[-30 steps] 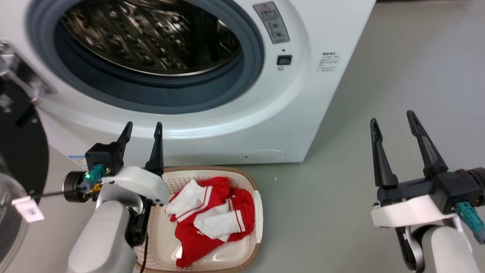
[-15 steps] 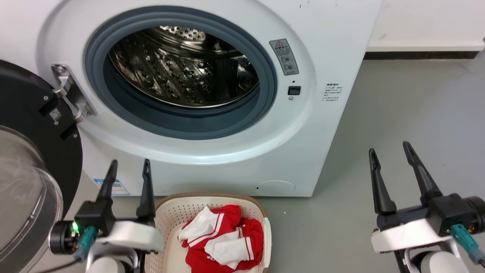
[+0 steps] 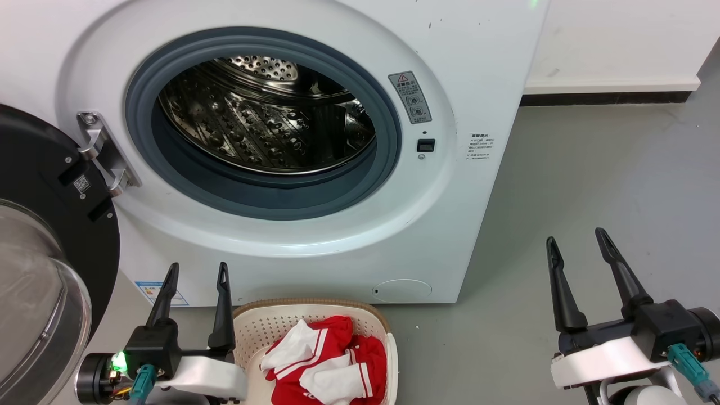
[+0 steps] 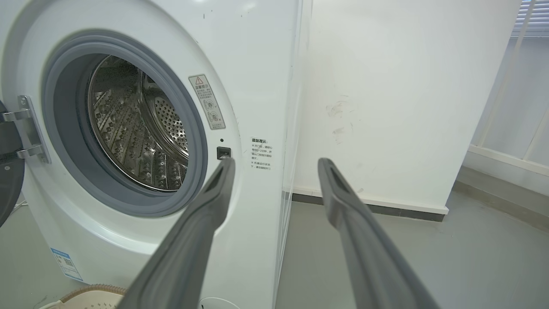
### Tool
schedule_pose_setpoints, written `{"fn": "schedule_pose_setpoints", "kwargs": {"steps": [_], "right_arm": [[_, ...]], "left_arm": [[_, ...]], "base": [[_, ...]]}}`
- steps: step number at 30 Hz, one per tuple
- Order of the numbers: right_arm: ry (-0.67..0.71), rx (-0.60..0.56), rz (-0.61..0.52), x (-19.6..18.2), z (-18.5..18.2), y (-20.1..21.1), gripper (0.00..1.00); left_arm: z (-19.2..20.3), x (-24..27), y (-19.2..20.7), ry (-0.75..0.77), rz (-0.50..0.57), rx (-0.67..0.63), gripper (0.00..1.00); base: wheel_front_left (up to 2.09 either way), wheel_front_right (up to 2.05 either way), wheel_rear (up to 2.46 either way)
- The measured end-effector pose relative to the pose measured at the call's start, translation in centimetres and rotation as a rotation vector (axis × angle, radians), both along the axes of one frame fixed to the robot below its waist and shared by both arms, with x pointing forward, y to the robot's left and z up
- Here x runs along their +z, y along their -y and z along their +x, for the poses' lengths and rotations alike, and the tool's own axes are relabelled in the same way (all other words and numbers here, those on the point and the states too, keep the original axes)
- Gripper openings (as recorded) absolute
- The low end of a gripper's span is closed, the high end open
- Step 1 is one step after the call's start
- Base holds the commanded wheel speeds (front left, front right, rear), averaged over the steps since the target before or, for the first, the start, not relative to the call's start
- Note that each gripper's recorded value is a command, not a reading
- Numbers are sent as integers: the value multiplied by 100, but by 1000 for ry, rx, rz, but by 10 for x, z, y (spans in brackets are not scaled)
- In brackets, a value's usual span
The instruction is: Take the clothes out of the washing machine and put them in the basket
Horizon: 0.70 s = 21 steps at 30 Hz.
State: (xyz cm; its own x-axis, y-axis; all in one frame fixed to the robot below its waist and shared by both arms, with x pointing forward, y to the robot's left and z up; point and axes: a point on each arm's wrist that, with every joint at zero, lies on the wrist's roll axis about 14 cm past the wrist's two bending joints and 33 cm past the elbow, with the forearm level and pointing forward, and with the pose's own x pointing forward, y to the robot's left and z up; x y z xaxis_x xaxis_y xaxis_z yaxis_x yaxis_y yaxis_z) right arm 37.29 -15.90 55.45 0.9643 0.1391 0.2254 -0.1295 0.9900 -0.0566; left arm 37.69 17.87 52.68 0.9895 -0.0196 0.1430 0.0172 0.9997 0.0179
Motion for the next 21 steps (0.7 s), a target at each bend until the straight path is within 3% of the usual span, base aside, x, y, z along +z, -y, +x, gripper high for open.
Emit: {"fn": "schedule_pose_setpoints", "kwargs": {"steps": [21], "right_arm": [[-3,-11,3,-1,-1,4,100]], "left_arm": [[1,0,-1,3,2,6,100]], "base": [[0,0,0]]}}
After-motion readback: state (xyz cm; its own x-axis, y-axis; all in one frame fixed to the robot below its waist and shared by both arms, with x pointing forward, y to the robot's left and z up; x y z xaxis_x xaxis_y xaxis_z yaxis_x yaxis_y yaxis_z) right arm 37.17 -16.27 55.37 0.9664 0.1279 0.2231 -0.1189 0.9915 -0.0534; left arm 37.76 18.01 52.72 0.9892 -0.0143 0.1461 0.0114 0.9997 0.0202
